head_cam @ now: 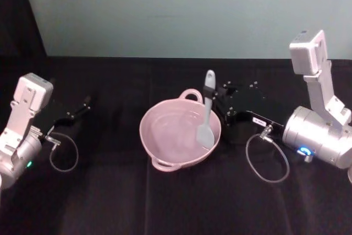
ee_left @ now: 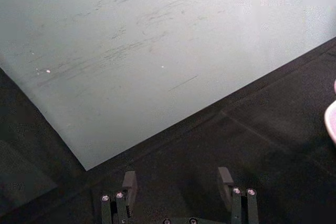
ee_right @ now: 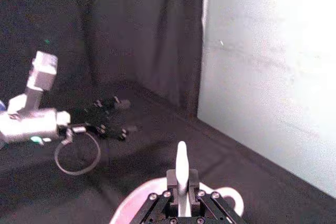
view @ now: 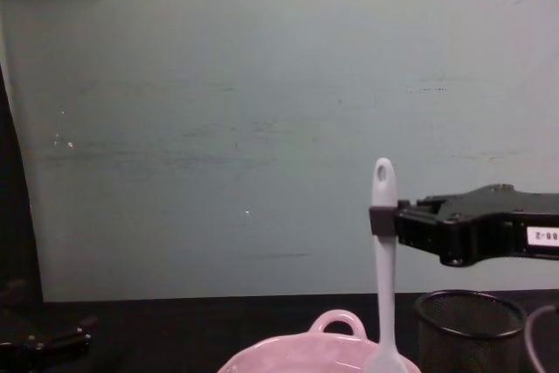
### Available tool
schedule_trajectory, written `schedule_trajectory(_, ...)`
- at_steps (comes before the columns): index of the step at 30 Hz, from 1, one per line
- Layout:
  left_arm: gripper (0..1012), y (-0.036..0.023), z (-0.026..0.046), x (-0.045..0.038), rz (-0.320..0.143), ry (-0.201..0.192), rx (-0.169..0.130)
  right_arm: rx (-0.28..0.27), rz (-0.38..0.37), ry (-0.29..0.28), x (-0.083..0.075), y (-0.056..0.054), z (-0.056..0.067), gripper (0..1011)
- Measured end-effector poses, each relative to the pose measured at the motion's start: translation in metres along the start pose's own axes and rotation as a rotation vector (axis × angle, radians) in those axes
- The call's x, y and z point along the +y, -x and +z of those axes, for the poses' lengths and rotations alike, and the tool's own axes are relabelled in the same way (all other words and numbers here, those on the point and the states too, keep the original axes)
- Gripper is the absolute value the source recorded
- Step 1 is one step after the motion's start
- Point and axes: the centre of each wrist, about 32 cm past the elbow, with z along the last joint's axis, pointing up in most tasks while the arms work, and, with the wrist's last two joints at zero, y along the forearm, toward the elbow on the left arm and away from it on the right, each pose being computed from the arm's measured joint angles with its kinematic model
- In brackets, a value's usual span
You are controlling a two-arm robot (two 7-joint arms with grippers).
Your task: Use the one hand to pick up the spoon and stir the clear water in the bowl.
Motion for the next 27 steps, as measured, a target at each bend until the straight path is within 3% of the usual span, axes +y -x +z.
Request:
schedule_trajectory(8, 1011, 0.0000, 0.0000, 0.0000, 0.000, 0.000, 0.000, 0.021, 0.048, -0.093, 0.023, -0.001, -0.016, 117)
schedule_trajectory(19, 1011, 0.0000, 0.0000, 0.0000, 0.000, 0.000, 0.000, 0.048, 0.104, -0.065, 0.052, 0.009, -0.036, 117)
schedule_trajectory(27, 1011, 0.0000, 0.0000, 0.0000, 0.000, 0.000, 0.000, 0.051, 0.070, -0.116, 0.075, 0.016, -0.042, 117)
